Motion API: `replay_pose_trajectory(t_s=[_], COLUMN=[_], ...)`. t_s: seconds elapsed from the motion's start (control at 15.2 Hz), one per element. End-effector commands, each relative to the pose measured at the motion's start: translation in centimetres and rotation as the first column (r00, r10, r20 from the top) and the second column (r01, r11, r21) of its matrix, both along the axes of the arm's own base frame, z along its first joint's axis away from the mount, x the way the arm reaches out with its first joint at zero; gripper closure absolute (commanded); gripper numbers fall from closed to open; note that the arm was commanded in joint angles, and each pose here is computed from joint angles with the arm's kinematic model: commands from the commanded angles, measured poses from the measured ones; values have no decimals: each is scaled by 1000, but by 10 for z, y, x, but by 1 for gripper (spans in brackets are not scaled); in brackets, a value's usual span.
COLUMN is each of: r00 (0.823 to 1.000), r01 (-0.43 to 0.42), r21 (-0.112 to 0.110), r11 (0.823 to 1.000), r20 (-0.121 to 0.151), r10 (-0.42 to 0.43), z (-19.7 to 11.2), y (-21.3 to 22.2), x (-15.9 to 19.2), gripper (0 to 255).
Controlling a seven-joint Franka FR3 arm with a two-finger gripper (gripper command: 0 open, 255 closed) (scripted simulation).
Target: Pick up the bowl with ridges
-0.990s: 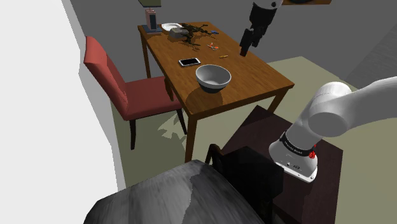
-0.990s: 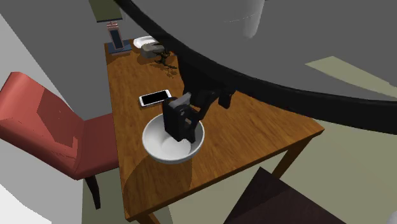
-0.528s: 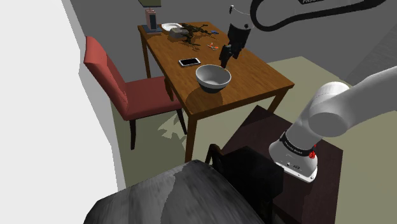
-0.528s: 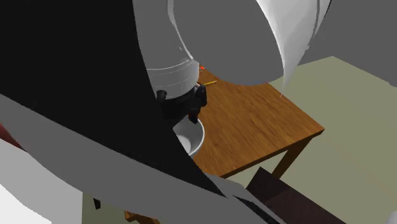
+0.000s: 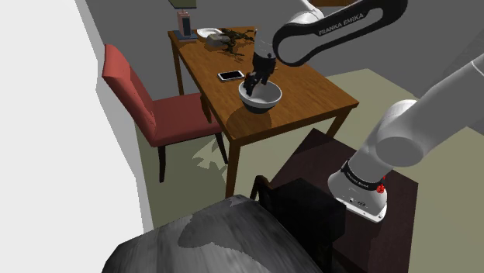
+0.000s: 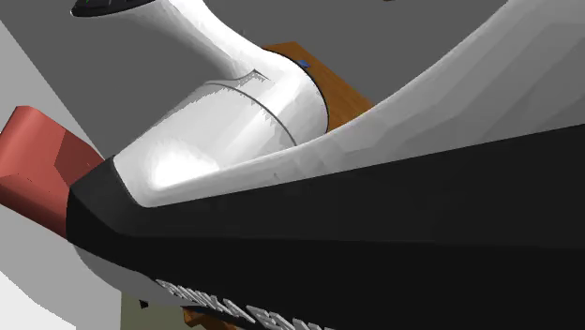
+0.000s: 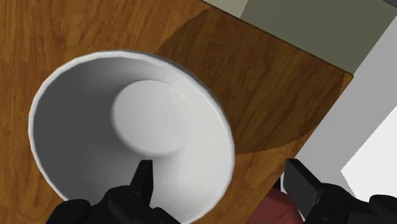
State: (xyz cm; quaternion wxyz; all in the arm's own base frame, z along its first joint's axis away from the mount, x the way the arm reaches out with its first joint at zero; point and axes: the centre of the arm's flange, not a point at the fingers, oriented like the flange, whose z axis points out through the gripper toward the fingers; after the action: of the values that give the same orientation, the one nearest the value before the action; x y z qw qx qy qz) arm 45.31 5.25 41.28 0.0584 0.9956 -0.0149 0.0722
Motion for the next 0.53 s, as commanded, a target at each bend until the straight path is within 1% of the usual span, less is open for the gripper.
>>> replay_pose_trajectory(t_s=[0.0, 0.46], r00=[1000, 1000], r01=[-1, -1], r21=[1, 1], r11=[1000, 1000], r20=[12, 13], r10=[1, 1], z=[-19, -52], y=[9, 10], x=[16, 17], gripper=[0, 0])
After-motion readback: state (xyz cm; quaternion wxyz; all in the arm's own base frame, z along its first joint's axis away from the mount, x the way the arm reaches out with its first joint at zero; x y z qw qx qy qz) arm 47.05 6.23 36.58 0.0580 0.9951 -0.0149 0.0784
